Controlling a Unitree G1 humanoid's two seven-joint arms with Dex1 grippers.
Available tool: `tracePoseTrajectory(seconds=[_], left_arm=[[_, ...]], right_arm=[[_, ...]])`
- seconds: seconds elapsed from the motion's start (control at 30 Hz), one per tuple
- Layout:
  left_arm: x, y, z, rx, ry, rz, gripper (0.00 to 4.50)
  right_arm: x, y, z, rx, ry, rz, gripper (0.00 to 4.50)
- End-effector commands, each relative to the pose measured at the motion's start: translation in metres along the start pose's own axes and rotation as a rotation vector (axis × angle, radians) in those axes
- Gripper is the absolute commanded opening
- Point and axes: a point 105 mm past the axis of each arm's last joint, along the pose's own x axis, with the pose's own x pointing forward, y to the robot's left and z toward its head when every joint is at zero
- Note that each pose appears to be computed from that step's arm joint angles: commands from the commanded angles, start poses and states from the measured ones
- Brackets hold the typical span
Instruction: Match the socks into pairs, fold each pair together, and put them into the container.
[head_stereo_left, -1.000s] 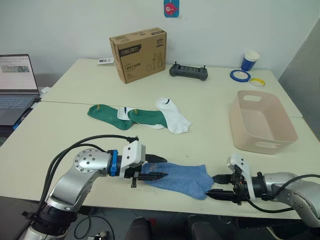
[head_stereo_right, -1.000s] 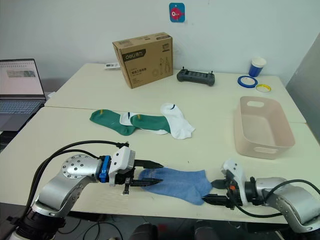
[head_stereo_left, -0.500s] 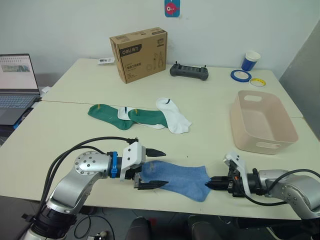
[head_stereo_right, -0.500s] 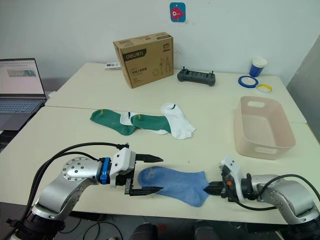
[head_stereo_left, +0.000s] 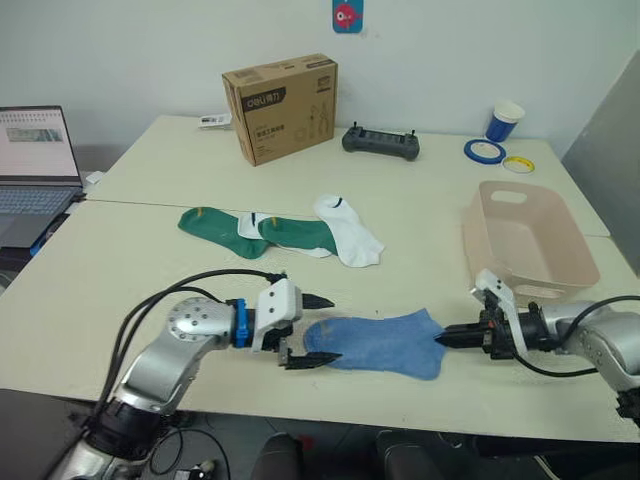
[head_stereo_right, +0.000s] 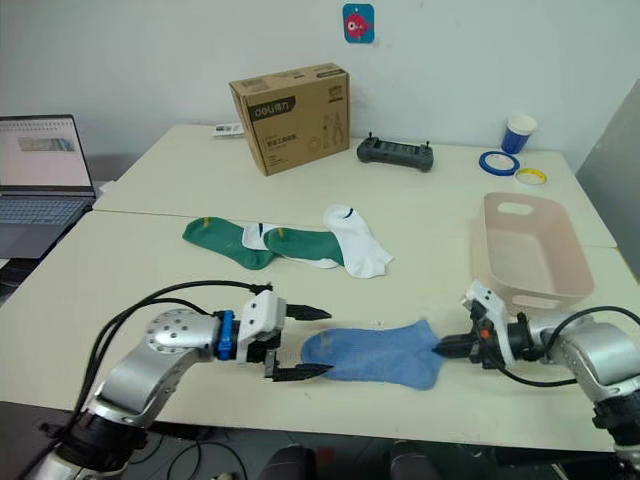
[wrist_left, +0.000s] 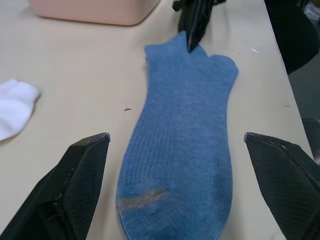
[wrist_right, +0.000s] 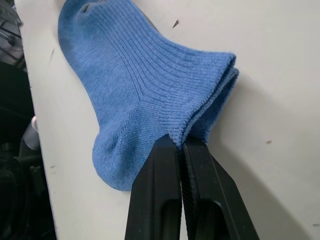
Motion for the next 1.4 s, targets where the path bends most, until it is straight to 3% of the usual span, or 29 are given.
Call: tracePoseTrajectory(seconds=[0.03,0.43,0.63,0.87,1.4], left_arm=[[0.003,0.006,0.004,0.028,-0.01,0.007,3.93],[0.017,0.002,-0.014,0.0,0.063,-0.062,0.03],[0.022,0.003,-0.046,-0.009,0.215,-0.086,0.03],[0.028,0.003,-0.047,-0.022,0.195,-0.076,0.03],[0.022,0.008,-0.043,-0.031,0.191,-0.013,0.03]], right_arm=[[-0.004,-0.002,0.006,-0.039,0.004,0.012,0.0],[-0.009,0.0,0.01,-0.07,0.016,0.045,0.0],[-0.005,0.019,0.03,-0.035,-0.043,0.149,0.0],[0.02,0.061,0.072,0.059,-0.183,0.357,0.0],[0.087,0.073,0.073,0.08,-0.181,0.424,0.0]])
